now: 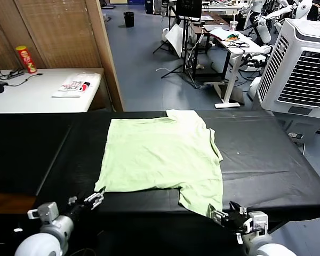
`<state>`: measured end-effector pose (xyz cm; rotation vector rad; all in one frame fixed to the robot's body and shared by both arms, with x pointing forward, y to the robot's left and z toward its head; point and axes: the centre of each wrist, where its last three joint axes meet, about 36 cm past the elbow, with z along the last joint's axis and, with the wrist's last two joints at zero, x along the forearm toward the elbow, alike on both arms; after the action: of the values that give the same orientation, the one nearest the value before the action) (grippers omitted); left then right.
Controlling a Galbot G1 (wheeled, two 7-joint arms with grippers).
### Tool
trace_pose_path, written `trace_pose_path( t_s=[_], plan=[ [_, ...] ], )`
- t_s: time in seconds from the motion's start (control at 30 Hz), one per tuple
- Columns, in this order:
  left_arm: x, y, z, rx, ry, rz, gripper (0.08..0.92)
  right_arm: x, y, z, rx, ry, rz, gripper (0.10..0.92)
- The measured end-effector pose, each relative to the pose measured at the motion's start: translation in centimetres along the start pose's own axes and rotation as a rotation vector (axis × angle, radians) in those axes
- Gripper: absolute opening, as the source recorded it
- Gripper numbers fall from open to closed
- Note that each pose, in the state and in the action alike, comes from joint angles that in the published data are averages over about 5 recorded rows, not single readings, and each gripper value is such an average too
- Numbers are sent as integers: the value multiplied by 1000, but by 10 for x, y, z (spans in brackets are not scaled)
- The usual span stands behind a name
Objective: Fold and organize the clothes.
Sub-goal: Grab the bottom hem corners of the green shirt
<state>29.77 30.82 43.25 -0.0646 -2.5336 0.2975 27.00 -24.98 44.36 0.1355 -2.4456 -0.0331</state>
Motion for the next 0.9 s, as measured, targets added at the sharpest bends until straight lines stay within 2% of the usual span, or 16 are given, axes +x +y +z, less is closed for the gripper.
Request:
trace_pose_path(
  t_s=[0.07, 0.27, 0.4, 0.47, 0.67, 0.77, 0.9],
  plan=[
    [-1, 0, 1, 1, -1, -2, 798, 0, 0, 1, -1, 1, 2, 622],
    [-5, 1, 3, 6, -12, -9, 796, -2, 1, 4, -9, 8, 6, 313],
    [-7, 0, 6, 6, -14, -12, 687, -1, 3, 5, -14, 9, 6, 147],
    [-6, -2, 7, 5, -16, -11, 577, 1, 4, 5, -16, 1, 8, 124],
    [-2, -9, 7, -8, -33, -8, 258, 12, 5, 3, -16, -31, 25, 122],
    [4, -12, 6, -11, -40, -10, 139, 21, 7, 1, -14, -41, 40, 122],
    [15, -14, 6, -14, -47, -21, 126, 36, 12, 1, -14, -46, 47, 122]
  ],
)
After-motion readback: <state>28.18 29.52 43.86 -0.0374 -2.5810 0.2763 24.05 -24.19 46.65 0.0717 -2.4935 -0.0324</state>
